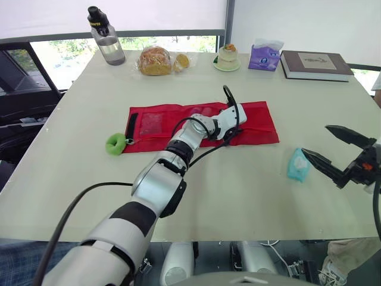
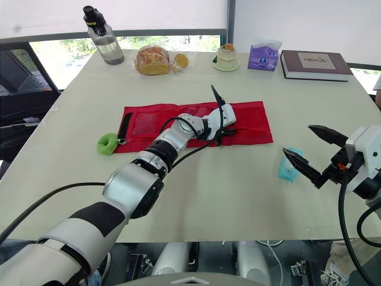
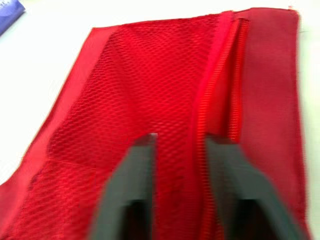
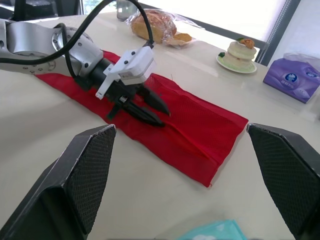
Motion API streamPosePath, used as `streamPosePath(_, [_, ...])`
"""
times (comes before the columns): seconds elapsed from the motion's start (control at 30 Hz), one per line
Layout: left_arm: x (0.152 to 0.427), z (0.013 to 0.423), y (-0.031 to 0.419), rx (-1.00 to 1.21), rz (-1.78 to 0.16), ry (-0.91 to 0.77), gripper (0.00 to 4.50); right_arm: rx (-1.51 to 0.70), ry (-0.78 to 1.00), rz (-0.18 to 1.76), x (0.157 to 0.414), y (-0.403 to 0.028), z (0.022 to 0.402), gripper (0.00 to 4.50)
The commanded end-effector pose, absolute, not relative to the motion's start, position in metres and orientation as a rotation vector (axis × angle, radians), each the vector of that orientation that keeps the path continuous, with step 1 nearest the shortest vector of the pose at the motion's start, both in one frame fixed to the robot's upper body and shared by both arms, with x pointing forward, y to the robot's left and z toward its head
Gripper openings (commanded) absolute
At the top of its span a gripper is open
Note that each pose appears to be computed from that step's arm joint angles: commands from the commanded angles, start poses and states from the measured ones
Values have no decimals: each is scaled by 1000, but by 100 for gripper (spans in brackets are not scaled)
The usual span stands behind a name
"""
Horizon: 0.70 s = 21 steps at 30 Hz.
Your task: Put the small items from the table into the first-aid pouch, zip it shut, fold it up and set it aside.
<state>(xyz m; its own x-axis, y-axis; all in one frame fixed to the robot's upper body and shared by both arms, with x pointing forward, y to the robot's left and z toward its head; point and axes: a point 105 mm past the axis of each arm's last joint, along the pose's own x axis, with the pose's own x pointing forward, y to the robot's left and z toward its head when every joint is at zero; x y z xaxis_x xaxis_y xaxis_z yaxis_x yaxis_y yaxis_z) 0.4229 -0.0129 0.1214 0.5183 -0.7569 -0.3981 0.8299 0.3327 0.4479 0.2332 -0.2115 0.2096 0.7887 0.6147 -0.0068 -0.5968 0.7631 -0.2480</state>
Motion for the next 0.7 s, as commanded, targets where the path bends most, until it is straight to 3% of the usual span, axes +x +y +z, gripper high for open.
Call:
streamPosePath(0.03, [426,137,-18,661,-1027,67,13,-278,-124,650,230,-212,221,450])
streamPosePath(0.23, [422,141,-21,642,-1067,37,13,-263,-51,614,233,-218,207,450])
streamPosePath(0.43, [414,144,-29,601,-1126,11,13,-303,91,349,251,-238,169,450])
streamPosePath(0.7, [408,140,-35,587,-1146,11,13,-117,240,176,255,-223,119,450])
